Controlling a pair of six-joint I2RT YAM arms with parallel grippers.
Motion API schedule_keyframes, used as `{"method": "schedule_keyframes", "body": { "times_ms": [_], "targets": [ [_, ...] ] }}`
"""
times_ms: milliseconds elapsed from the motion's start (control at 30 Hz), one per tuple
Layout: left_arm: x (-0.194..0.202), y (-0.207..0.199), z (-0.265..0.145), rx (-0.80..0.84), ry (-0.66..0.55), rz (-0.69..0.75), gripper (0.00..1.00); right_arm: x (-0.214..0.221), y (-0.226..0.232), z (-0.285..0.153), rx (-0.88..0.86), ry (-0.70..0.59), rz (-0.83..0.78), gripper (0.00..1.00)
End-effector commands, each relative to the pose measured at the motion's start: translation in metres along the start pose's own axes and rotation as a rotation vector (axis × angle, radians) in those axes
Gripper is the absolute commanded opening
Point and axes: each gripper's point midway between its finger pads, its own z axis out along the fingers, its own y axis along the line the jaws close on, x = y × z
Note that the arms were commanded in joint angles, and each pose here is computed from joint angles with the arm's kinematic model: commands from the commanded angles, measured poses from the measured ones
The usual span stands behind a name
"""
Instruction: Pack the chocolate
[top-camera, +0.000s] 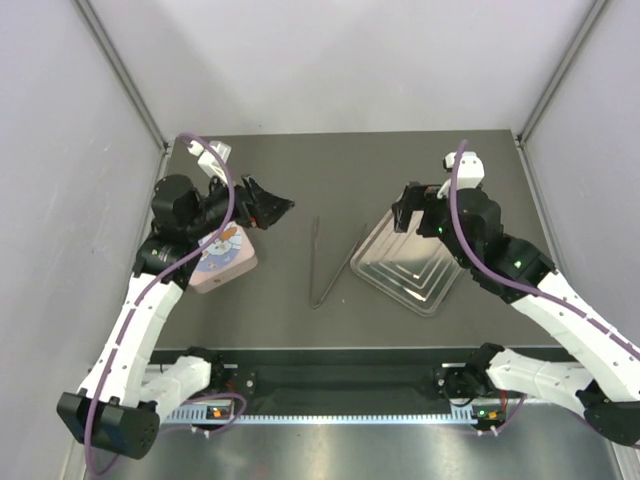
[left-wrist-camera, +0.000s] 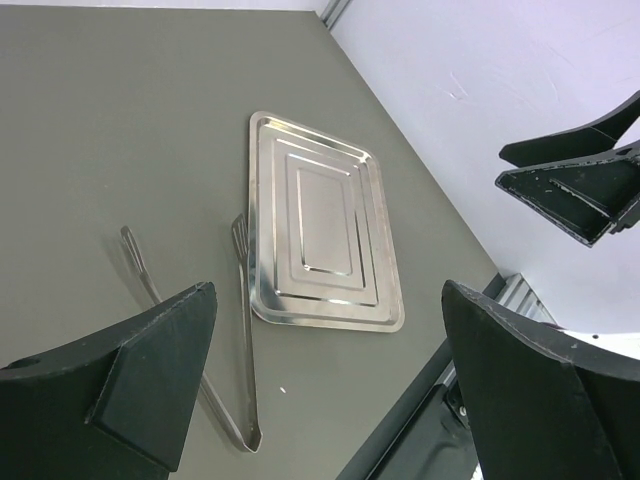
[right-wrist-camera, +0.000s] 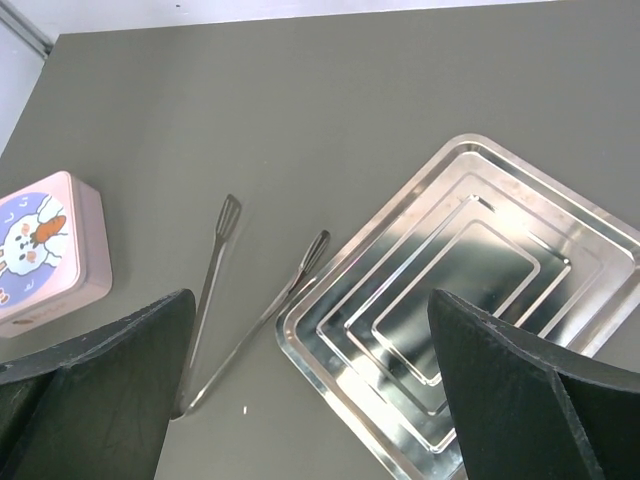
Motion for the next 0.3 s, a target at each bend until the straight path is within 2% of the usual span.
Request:
{"method": "schedule_keyframes", "body": {
  "times_ms": [0, 267],
  "targets": [
    [-0.0163, -0.0086, -0.0023, 0.026, -0.066, 0.061, 0.99, -0.0312, -0.0011, -0.0121, 0.001, -0.075, 0.022, 1.0],
    [-0.0229, -0.0135, -0.0067, 0.026, -0.086, 0.08, 0.99, -0.0301, 0.0015, -0.0076, 0.004, -0.064, 0.019, 1.0]
  ]
}}
